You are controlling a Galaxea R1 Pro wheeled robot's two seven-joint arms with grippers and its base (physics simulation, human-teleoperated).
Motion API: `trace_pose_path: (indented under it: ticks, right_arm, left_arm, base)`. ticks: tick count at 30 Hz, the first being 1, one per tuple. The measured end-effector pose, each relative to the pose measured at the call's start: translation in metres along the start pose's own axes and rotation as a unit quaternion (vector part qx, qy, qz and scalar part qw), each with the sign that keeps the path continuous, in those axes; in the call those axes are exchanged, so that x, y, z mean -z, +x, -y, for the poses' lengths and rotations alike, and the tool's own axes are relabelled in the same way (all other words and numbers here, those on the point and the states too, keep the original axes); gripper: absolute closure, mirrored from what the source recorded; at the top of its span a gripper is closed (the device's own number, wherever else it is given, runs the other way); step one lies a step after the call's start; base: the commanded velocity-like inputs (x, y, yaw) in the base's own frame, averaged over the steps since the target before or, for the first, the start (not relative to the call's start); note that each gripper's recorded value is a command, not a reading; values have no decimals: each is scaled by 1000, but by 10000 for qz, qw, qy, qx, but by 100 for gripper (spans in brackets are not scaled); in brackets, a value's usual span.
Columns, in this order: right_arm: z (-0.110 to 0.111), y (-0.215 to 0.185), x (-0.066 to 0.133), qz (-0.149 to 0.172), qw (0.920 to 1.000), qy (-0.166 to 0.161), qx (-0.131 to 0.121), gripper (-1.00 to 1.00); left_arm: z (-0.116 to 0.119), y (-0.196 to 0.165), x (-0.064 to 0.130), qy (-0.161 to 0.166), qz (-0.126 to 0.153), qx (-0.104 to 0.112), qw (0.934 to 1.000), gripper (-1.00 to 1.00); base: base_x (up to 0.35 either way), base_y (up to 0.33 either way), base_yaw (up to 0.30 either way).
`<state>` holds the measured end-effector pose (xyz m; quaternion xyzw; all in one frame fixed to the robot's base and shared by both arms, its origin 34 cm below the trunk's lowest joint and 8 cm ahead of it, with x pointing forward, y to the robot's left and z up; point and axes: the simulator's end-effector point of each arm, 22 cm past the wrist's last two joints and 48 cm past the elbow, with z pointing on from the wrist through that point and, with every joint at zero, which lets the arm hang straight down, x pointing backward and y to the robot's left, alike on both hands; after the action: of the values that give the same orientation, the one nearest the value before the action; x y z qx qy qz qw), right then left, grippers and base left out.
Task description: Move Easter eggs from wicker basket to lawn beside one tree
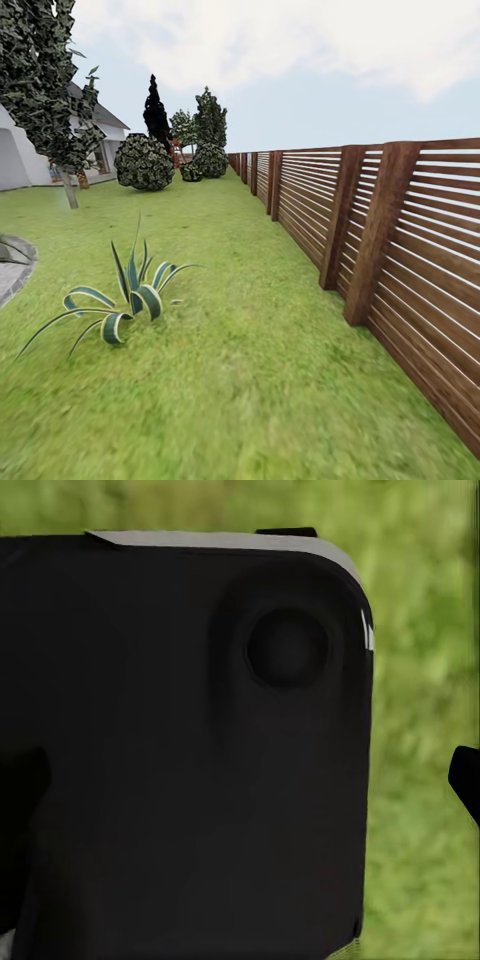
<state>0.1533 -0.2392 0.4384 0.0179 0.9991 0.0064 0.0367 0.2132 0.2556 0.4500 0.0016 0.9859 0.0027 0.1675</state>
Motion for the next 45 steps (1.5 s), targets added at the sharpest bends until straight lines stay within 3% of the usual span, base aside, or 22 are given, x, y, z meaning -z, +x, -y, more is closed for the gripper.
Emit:
trace_pose_path:
  ticks: [8, 15, 37, 45]
  right_arm:
    - [2, 0, 0, 1, 9998, 24, -180, -100]
    - [8, -9, 0, 133, 9997, 91, -190, -100]
    - [8, -9, 0, 133, 9997, 91, -190, -100]
    - [3, -25, 0, 311, 9992, 11, -234, -100]
  left_arm:
    - [0, 0, 0, 0, 0, -1, 10000, -100]
    - [-1, -1, 0, 16, 24, -12, 10000, -100]
    - [-1, -1, 0, 16, 24, -12, 10000, -100]
    - [7, -4, 0, 77, 99, -40, 9999, -100]
  base:
    - [317, 0, 0]
    - [277, 0, 0]
    - [270, 0, -2]
    - [309, 0, -88]
